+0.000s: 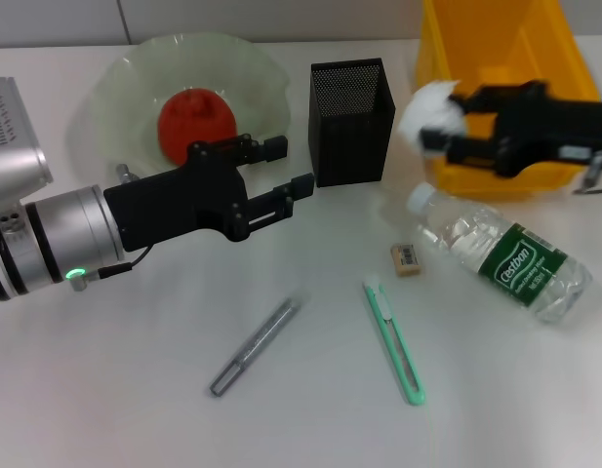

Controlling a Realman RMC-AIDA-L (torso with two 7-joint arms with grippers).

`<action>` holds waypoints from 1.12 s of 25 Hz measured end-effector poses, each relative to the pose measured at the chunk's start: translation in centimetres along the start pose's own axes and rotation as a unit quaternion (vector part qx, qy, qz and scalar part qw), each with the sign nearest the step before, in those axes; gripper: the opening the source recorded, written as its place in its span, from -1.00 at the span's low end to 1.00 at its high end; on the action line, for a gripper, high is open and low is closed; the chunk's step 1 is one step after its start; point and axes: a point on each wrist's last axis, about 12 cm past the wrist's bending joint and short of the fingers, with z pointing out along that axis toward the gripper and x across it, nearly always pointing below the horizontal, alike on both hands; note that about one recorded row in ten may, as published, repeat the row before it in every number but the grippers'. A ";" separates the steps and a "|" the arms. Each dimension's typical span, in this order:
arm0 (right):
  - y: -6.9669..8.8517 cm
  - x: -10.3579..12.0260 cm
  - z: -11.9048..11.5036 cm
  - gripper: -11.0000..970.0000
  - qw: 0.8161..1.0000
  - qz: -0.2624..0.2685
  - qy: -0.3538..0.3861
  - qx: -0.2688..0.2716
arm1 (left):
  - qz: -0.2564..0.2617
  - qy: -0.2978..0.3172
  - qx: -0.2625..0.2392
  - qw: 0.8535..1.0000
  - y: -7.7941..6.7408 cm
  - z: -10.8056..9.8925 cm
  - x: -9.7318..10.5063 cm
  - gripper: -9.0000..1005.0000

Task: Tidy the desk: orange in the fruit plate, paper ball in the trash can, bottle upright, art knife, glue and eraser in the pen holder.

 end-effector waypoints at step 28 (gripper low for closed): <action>-4.8 4.1 -2.5 0.12 0.988 -0.013 -0.017 0.155 | -0.008 -0.032 -0.004 0.999 0.4 1.2 -1.0 0.12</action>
